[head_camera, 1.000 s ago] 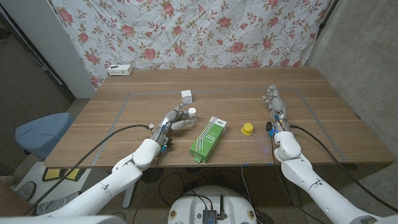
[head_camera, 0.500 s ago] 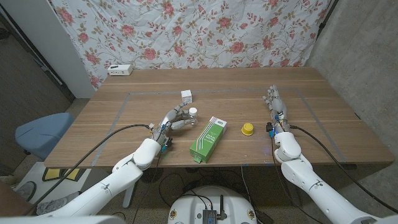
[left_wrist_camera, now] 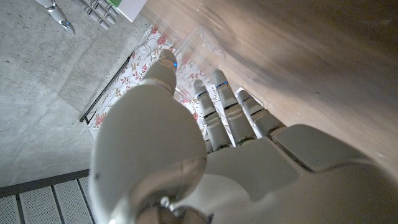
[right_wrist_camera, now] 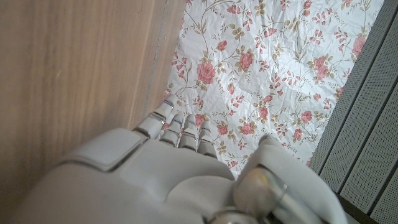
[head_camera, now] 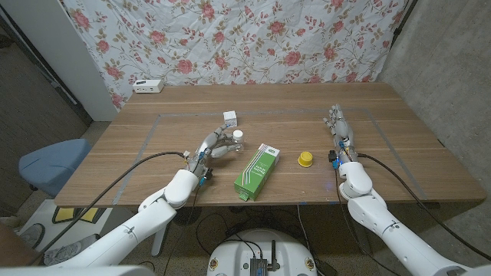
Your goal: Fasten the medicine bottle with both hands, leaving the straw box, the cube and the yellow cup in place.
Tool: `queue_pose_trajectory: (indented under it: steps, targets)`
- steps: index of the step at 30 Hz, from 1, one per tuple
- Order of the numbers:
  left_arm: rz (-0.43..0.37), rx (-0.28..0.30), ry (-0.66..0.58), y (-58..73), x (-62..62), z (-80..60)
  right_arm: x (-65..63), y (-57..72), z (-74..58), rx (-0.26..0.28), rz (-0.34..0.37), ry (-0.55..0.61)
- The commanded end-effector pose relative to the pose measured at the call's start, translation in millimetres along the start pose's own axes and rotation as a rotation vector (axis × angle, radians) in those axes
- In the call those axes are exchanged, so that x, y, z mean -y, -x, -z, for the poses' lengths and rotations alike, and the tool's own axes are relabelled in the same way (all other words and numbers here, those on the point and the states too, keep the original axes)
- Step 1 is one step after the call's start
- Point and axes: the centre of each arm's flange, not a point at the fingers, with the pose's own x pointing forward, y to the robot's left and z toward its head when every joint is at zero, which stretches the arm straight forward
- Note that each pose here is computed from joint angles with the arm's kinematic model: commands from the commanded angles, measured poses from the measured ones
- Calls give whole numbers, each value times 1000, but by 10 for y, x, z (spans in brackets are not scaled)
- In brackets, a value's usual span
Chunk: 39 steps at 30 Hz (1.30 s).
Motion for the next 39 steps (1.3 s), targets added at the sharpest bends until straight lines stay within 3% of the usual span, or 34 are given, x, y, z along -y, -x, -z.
queue_pose_trajectory:
  steps: [1,20,39]
  targets:
    - [-16,11,-6,-70,-5,-105,30,-44,-53,-13,-30,14]
    - [-30,36,-6,-367,142,-347,201,-142,-193,-41,-87,83]
    - [-7,61,3,-605,298,-450,232,-207,-382,-57,-171,185]
